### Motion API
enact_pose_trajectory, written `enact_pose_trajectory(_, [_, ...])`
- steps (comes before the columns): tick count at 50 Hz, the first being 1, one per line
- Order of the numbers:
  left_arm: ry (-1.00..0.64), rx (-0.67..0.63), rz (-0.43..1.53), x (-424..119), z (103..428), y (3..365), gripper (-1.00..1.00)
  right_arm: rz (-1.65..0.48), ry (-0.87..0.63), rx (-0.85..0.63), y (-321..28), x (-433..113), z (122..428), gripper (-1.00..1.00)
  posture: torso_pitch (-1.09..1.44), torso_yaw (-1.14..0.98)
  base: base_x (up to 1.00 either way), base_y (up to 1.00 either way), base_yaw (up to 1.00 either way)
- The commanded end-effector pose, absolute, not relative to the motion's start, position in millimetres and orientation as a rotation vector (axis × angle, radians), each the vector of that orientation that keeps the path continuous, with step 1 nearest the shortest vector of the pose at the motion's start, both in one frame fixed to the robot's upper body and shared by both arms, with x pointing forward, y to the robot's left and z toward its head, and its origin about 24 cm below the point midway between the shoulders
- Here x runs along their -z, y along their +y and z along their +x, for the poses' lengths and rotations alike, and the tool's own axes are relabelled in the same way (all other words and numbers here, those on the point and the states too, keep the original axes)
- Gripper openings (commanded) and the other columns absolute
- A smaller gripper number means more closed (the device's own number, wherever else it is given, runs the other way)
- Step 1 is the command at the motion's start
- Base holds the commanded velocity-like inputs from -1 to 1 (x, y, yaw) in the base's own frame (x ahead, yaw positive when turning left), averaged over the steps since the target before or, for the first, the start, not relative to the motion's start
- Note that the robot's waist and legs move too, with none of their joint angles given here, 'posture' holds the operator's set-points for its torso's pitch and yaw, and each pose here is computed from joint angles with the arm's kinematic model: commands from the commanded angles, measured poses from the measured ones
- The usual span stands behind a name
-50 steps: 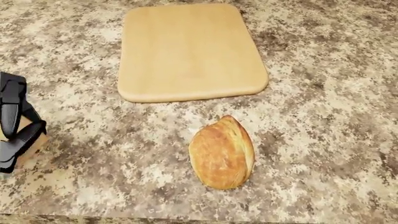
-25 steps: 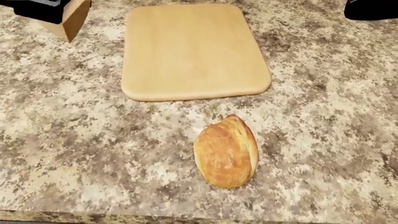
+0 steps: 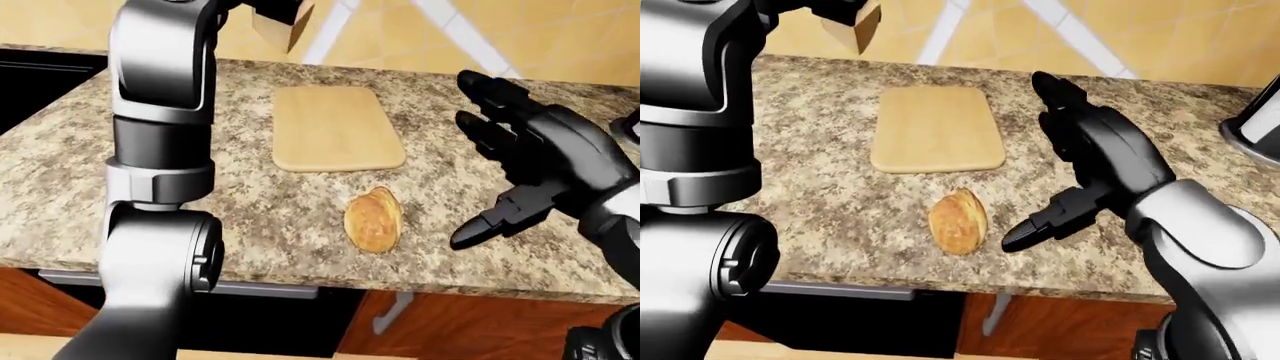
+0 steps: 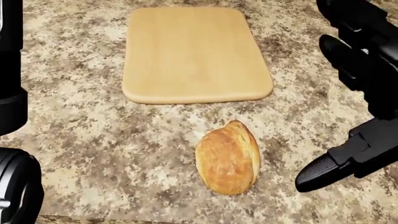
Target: Place the bread and cheese on the cutting board.
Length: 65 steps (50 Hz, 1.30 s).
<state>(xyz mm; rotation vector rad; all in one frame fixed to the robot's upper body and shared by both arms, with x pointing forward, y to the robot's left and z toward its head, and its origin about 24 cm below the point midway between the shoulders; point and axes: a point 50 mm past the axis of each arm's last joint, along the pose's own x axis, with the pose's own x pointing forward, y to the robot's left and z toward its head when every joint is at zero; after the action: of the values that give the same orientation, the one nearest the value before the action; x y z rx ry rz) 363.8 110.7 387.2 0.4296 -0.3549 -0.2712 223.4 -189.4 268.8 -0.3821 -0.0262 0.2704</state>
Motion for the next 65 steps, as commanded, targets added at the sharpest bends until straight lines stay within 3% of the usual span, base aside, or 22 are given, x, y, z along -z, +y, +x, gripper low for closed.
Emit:
enact_pose_trajectory(1, [-0.438, 0.261, 0.437, -405.4, 353.9, 109.1, -1.0, -0.403, -0.1, -0.245, -189.7, -274.6, 217.8, 1.0, 0.0, 0.0, 0.0, 0.0, 0.0])
enact_pose_trajectory(24, [-0.429, 0.262, 0.45, -392.9, 358.1, 112.7, -0.99, -0.422, -0.028, -0.359, -153.6, -224.0, 214.1, 1.0, 0.0, 0.0, 0.0, 0.0, 0.0])
enact_pose_trajectory(47, [-0.423, 0.298, 0.424, -378.1, 357.0, 110.8, -0.99, -0.413, -0.036, -0.361, -141.5, -224.8, 236.2, 1.0, 0.0, 0.0, 0.0, 0.0, 0.0])
enact_pose_trajectory(65, [-0.423, 0.302, 0.435, -369.4, 360.1, 108.8, -0.99, -0.403, -0.025, -0.407, -122.5, -212.6, 236.7, 1.0, 0.0, 0.0, 0.0, 0.0, 0.0])
